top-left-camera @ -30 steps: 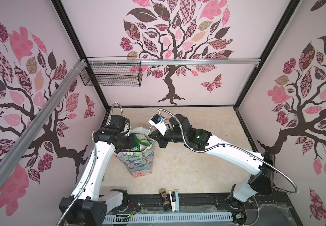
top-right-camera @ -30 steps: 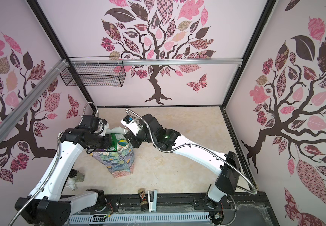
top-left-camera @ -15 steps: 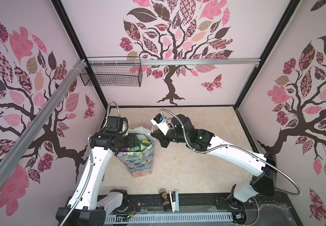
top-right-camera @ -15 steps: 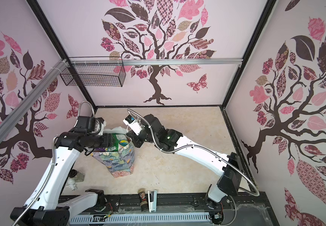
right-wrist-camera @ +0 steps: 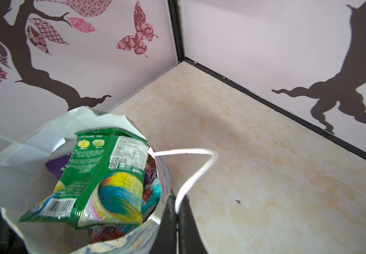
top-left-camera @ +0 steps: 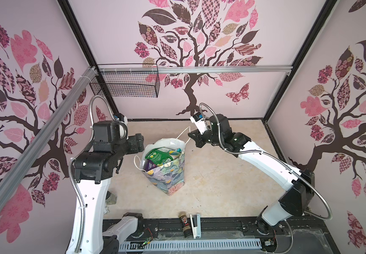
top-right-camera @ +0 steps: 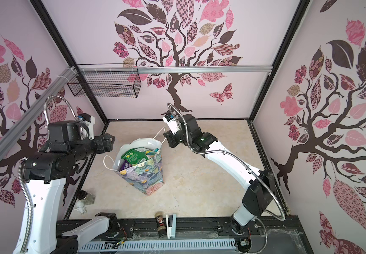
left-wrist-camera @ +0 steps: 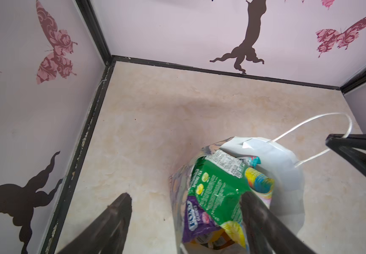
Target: Place the snacks into the paper bag
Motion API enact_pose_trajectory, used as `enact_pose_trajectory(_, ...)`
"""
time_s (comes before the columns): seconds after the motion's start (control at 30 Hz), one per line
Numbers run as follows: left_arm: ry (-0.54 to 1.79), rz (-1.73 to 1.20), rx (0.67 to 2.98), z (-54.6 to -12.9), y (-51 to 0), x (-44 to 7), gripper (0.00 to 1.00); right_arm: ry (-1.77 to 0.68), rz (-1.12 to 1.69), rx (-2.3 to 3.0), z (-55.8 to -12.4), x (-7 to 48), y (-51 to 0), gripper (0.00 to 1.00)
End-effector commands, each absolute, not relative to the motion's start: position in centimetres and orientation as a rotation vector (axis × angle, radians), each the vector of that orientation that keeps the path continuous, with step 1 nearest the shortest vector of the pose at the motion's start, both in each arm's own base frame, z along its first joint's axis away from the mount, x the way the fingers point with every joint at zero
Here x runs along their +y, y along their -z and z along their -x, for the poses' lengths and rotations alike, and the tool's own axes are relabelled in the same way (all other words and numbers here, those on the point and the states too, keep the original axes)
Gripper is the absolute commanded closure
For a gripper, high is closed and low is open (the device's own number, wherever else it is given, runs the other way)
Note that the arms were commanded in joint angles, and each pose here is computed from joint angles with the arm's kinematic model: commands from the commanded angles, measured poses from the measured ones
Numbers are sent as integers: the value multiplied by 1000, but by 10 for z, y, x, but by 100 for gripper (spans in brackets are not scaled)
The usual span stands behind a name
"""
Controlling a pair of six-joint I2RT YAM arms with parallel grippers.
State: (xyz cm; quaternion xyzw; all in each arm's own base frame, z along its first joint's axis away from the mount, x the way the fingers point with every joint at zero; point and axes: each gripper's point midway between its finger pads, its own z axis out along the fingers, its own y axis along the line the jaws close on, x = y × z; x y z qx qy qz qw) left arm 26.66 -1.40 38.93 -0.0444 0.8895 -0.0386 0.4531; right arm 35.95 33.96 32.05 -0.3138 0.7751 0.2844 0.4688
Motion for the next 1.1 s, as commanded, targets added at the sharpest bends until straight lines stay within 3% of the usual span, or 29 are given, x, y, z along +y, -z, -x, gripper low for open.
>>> enact_pose_trajectory(0.0,82,133,2112,-261,-417,-5,17,-643,708,1799,-358,316,-361,100)
enact_pose_trajectory(0.2,14,164,2131,-268,-413,8,16,-524,623,1805,-343,276,-367,100)
enact_pose_trajectory(0.67,78,203,2110,-271,-388,3,15,-524,482,1774,-284,213,-380,100)
enact_pose_trajectory(0.8,-18,269,2106,-276,-370,19,14,-497,500,1834,-283,211,-369,80)
enact_pose_trajectory(1.0,-122,381,2033,-289,-340,43,8,-459,365,1843,-284,191,-369,23)
enact_pose_trajectory(1.07,-167,418,1982,-290,-328,52,7,-437,273,1867,-283,178,-373,18)
